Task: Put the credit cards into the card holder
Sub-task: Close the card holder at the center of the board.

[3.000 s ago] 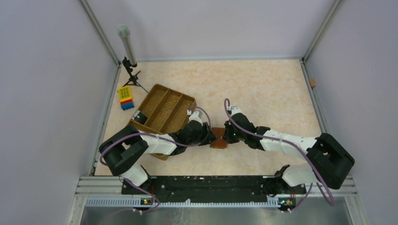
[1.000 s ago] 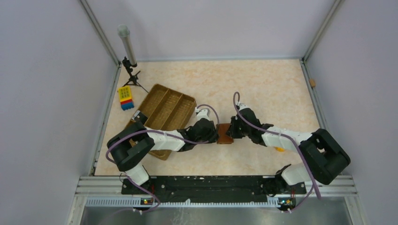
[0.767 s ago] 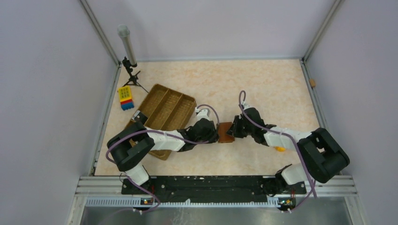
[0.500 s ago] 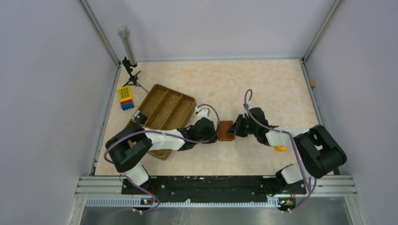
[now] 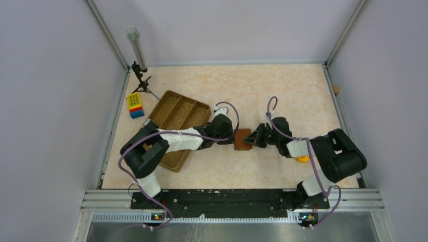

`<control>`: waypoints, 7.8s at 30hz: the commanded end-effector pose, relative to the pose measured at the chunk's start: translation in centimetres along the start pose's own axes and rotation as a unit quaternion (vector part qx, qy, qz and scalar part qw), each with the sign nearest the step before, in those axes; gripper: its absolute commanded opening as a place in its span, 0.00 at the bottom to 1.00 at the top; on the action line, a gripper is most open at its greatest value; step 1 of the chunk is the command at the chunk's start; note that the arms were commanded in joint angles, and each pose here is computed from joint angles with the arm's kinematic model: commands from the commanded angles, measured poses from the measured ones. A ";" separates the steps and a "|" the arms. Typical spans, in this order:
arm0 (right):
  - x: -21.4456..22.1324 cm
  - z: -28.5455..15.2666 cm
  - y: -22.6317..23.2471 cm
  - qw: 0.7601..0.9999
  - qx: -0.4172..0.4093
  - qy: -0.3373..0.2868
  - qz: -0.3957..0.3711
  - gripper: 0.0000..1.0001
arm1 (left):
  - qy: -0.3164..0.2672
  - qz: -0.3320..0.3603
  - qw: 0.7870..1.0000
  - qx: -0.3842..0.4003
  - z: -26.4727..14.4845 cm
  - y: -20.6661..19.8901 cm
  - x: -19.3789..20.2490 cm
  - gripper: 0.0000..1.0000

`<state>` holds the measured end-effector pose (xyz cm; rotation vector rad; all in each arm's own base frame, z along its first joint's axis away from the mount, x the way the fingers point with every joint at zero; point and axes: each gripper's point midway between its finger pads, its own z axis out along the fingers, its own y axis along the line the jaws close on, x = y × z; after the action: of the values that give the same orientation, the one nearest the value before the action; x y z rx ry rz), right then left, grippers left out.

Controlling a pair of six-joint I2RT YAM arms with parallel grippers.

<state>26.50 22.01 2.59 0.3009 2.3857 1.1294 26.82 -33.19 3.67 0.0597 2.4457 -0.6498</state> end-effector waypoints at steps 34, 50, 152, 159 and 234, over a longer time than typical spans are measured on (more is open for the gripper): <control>-2.6 -3.9 1.7 0.993 0.071 0.033 -0.093 0.25 | -0.040 0.033 0.999 0.017 1.5 -1.2 -5.0 0.51; -5.2 -1.0 0.1 0.939 0.264 0.008 -0.222 0.14 | -0.029 0.024 0.999 0.033 2.3 -1.1 -4.4 0.52; -4.5 -1.3 2.4 0.932 0.239 -0.056 -0.267 0.00 | 0.039 -0.133 0.984 0.108 4.6 0.1 2.7 0.00; -4.4 -0.7 2.3 0.932 0.235 -0.053 -0.272 0.00 | 0.041 -0.132 0.984 0.109 4.7 0.1 2.7 0.00; -1.0 -1.7 -12.8 0.938 0.343 0.001 -0.055 0.00 | 0.077 -0.091 0.992 0.041 4.3 5.0 4.5 0.00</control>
<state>32.21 21.21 2.89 0.2178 2.4022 0.7313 30.80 -36.51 3.39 -0.1595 2.2962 -1.1518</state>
